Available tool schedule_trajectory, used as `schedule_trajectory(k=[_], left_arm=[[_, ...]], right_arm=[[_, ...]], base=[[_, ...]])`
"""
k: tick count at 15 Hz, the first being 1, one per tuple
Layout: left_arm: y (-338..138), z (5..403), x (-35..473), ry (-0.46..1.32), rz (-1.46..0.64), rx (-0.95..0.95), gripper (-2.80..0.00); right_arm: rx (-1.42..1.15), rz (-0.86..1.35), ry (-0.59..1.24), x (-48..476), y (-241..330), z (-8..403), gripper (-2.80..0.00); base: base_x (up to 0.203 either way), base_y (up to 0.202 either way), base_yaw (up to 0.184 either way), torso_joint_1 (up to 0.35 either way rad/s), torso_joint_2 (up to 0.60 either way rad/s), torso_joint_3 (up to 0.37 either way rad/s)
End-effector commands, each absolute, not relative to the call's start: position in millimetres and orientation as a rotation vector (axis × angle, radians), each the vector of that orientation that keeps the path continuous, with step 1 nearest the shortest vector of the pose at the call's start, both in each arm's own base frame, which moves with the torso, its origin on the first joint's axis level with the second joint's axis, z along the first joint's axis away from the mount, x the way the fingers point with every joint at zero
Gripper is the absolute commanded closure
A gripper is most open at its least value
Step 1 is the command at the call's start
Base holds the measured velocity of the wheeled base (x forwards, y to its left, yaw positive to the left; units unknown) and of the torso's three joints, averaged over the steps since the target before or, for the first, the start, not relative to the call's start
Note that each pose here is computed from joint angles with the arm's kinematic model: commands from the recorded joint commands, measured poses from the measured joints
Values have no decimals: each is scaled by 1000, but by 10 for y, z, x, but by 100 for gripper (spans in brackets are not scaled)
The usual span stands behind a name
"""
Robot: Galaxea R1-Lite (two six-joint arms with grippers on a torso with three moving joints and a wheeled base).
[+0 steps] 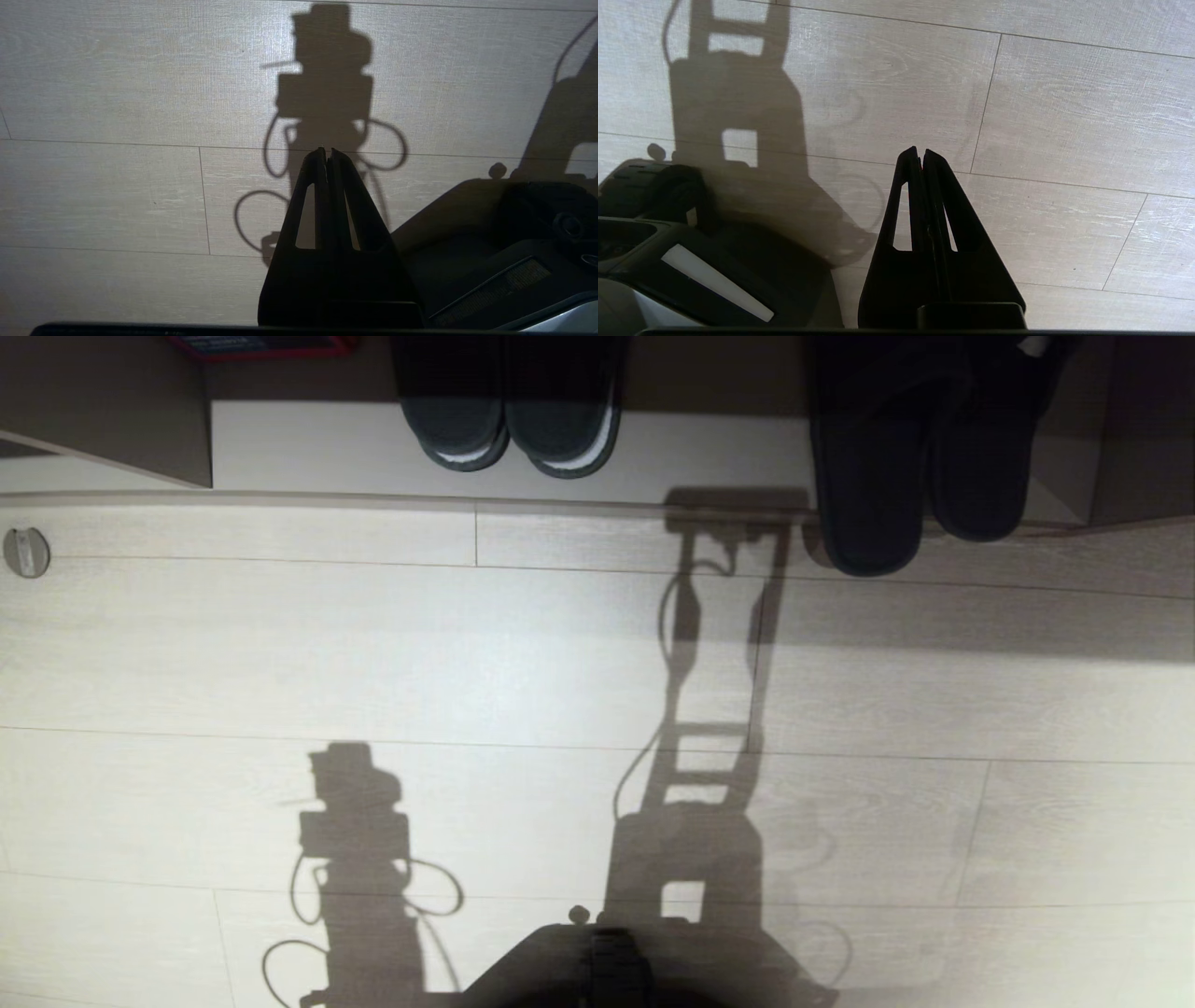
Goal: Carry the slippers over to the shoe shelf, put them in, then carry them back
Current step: Pick up the slippers in the shoe cabinet
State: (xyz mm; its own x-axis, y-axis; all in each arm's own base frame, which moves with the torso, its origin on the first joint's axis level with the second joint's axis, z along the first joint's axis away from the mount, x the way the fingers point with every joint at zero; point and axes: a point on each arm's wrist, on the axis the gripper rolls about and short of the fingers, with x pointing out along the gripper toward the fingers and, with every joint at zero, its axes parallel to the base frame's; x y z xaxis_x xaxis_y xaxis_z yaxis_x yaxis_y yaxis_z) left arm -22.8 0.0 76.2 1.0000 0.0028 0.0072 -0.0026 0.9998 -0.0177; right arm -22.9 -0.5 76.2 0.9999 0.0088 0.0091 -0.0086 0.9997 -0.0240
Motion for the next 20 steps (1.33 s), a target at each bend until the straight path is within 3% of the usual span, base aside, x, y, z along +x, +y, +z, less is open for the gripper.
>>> schedule_trajectory(k=[1, 4, 6, 9, 13, 17, 18, 19, 20], left_arm=[[0, 763, -228, -8, 4, -20, 0], [0, 763, -228, -8, 5, -20, 0], [1, 761, -228, -6, 3, -18, 0], [0, 762, -228, -7, 5, -18, 0], [1, 761, -228, -6, 3, -18, 0], [0, 761, -228, -6, 1, -18, 0], [0, 761, -228, -6, 5, -18, 0], [0, 761, -228, -6, 3, -18, 0], [0, 761, -228, -6, 5, -18, 0]], right_arm=[[-24, 9, -5, -226, -6, 763, 0], [-25, 18, -13, -232, -4, 804, 0], [-26, 35, -51, -282, -1, 1077, 0], [-24, 58, 38, -59, 7, 1614, 0], [-44, 100, 71, 803, 43, 2259, 0], [-110, 143, -78, 1801, 143, 2730, 0], [-131, 148, -147, 1963, 172, 2872, -57], [-156, 149, -211, 2100, 196, 2999, -280], [-180, 147, -266, 2219, 217, 3110, -280]], base=[[0, 0, 0, 0, 0, 0], [0, 0, 0, 0, 0, 0], [0, 0, 0, 0, 0, 0], [0, 0, 0, 0, 0, 0], [0, 0, 0, 0, 0, 0], [0, 0, 0, 0, 0, 0], [0, 0, 0, 0, 0, 0], [0, 0, 0, 0, 0, 0], [0, 0, 0, 0, 0, 0]])
